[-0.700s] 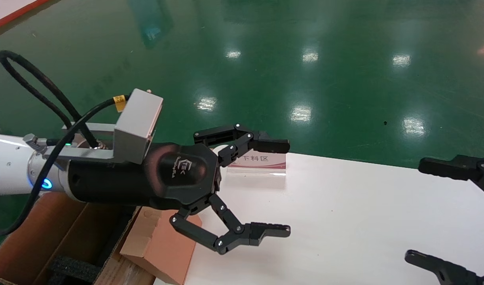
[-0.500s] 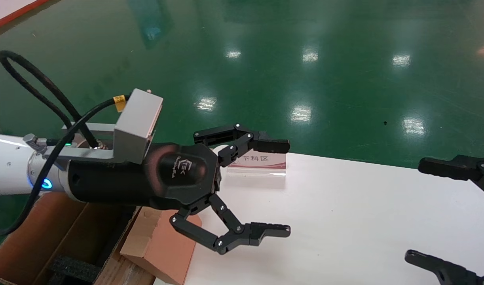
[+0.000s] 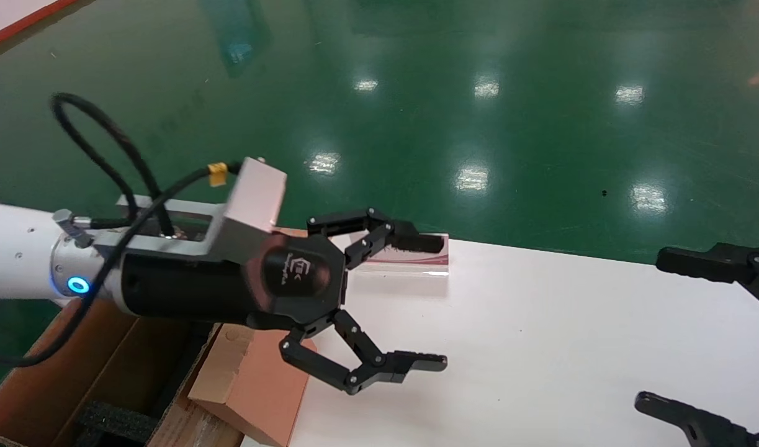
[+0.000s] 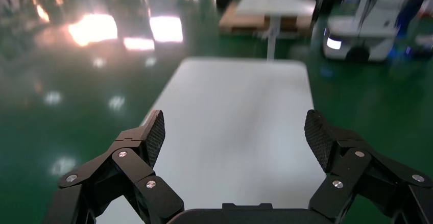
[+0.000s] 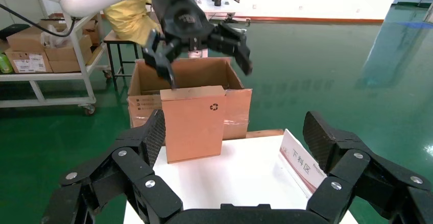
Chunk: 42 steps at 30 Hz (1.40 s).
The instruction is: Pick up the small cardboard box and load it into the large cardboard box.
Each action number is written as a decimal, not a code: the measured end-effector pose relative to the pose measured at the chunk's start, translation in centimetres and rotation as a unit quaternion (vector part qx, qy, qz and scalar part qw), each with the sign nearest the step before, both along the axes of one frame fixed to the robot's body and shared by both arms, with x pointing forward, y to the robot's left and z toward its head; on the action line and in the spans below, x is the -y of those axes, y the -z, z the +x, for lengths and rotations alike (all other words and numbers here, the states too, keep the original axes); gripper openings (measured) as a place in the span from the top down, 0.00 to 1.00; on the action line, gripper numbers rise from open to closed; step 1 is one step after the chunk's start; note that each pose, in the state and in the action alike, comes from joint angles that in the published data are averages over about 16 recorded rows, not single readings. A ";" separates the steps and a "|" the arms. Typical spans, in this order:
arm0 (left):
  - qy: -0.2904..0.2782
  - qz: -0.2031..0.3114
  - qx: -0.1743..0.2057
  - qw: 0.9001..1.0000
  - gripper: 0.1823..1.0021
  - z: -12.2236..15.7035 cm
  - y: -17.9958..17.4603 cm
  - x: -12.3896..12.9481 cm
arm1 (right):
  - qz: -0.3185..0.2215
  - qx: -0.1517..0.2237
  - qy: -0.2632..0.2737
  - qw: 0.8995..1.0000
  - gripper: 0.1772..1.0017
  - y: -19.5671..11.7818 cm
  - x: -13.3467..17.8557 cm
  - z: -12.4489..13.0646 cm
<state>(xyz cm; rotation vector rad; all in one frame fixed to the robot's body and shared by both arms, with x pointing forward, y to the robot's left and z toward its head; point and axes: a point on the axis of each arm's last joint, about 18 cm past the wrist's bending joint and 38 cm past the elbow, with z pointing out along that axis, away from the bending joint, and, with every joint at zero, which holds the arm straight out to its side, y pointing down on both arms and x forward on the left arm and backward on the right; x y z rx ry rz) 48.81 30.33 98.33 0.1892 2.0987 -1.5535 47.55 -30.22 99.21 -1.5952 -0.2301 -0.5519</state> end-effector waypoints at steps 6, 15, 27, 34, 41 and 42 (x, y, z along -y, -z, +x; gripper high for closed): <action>-0.062 0.092 -0.036 0.993 0.00 1.5 0.4 -0.6 | 0.000 0.000 0.000 1.000 0.00 0.0 0.0 0.0; -0.190 0.184 -0.121 0.957 0.00 3.4 -0.3 -2.6 | 0.000 0.000 0.000 1.000 0.00 0.0 0.0 0.0; -0.348 0.204 -0.201 0.893 0.00 4.3 -2.5 -4.9 | 0.000 0.000 0.000 1.000 0.00 0.0 0.0 0.0; -0.403 0.218 -0.219 0.862 0.00 4.3 -3.6 -5.3 | 0.000 0.000 0.000 1.000 0.00 0.0 0.0 0.0; -0.433 0.231 -0.239 0.838 0.00 3.9 -4.1 -5.6 | 0.000 0.000 0.000 1.000 0.00 0.0 0.0 0.0; -0.436 0.233 -0.243 0.834 0.00 3.8 -4.0 -5.6 | 0.000 0.000 0.000 1.000 0.00 0.0 0.0 0.0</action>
